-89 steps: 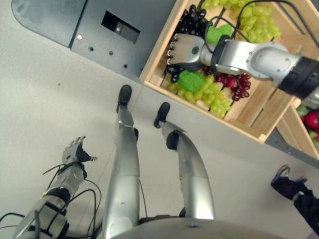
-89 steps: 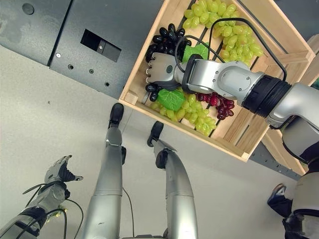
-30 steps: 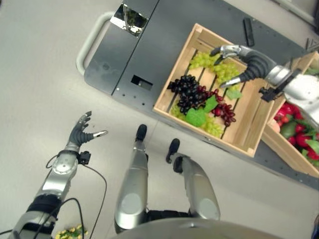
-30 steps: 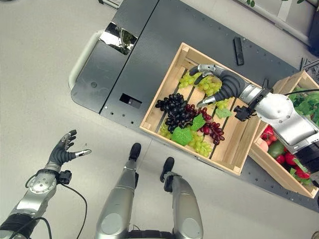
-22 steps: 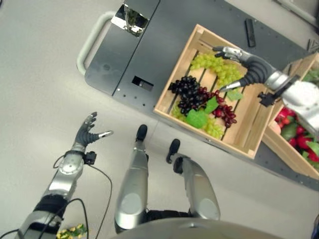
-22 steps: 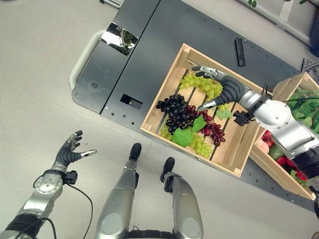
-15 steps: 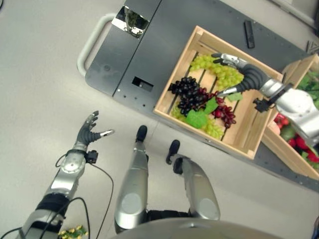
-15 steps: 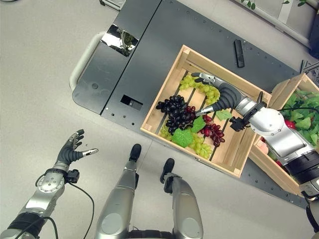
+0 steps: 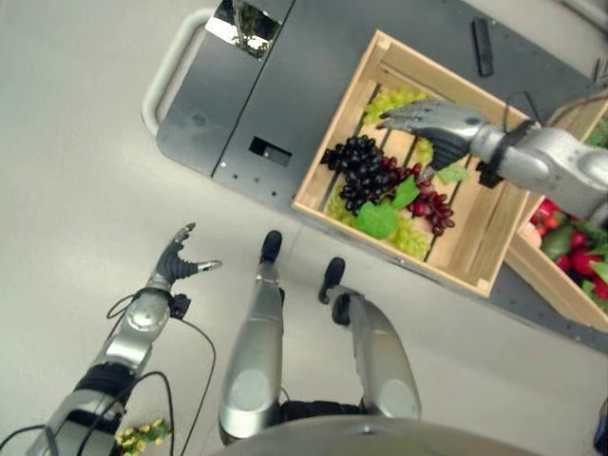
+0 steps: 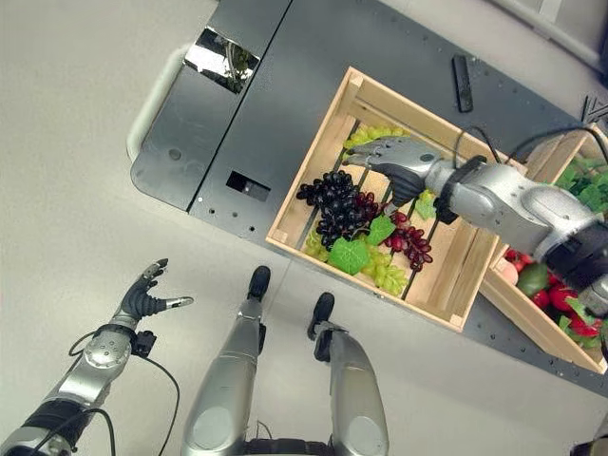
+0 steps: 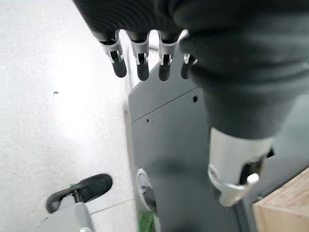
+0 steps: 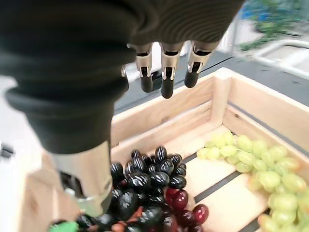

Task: Pick up the fruits from the basket on one side to the basket on the other side

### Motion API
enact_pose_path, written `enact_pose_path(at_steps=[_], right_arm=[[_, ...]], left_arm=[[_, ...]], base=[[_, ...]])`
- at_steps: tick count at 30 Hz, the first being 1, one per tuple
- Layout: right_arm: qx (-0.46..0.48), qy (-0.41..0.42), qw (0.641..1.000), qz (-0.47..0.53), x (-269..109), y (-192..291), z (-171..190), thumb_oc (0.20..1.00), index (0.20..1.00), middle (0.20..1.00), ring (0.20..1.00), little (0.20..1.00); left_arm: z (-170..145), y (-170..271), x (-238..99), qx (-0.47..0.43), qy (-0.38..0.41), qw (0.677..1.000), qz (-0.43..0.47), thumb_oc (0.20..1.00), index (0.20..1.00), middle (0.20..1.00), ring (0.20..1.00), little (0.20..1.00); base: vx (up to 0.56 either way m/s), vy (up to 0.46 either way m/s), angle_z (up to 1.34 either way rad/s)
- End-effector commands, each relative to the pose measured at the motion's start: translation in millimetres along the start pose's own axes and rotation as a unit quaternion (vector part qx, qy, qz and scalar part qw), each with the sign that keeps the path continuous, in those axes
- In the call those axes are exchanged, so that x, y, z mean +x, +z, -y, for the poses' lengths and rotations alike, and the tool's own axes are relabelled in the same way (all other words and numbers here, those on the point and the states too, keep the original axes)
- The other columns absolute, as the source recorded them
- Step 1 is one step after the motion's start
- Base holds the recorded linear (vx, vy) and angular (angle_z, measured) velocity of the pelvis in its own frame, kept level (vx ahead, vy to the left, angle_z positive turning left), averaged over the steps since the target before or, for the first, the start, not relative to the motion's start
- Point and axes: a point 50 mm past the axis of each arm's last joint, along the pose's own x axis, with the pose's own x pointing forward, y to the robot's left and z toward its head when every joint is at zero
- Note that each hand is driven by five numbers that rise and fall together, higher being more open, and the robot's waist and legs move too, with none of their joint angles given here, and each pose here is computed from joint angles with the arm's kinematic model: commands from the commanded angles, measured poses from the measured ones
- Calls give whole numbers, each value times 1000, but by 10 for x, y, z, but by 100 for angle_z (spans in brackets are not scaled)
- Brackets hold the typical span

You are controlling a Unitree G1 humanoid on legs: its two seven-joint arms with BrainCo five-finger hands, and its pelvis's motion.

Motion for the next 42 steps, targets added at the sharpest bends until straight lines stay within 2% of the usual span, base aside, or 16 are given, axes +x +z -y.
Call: enact_pose_path(at_steps=[1,16,26,34,42], right_arm=[[-53,-15,998,8,17,-2,187,1000,1000,1000,1000,1000],[-140,1,989,51,312,190,407,1000,1000,1000,1000,1000],[-163,-5,985,65,381,266,502,1000,1000,1000,1000,1000],[-189,2,979,78,391,319,539,1000,1000,1000,1000,1000],[-266,34,960,84,349,350,540,1000,1000,1000,1000,1000]], left_arm=[[-125,-37,-64,26,20,999,4,1000,1000,1000,1000,1000],[-305,74,31,14,64,998,16,1000,1000,1000,1000,1000],[-410,172,74,6,89,996,31,1000,1000,1000,1000,1000],[-530,221,94,33,94,994,38,1000,1000,1000,1000,1000],[-780,329,97,80,109,989,52,1000,1000,1000,1000,1000]], base=[[0,0,0],[-2,-1,0],[0,0,0],[0,0,0],[-1,-4,4]])
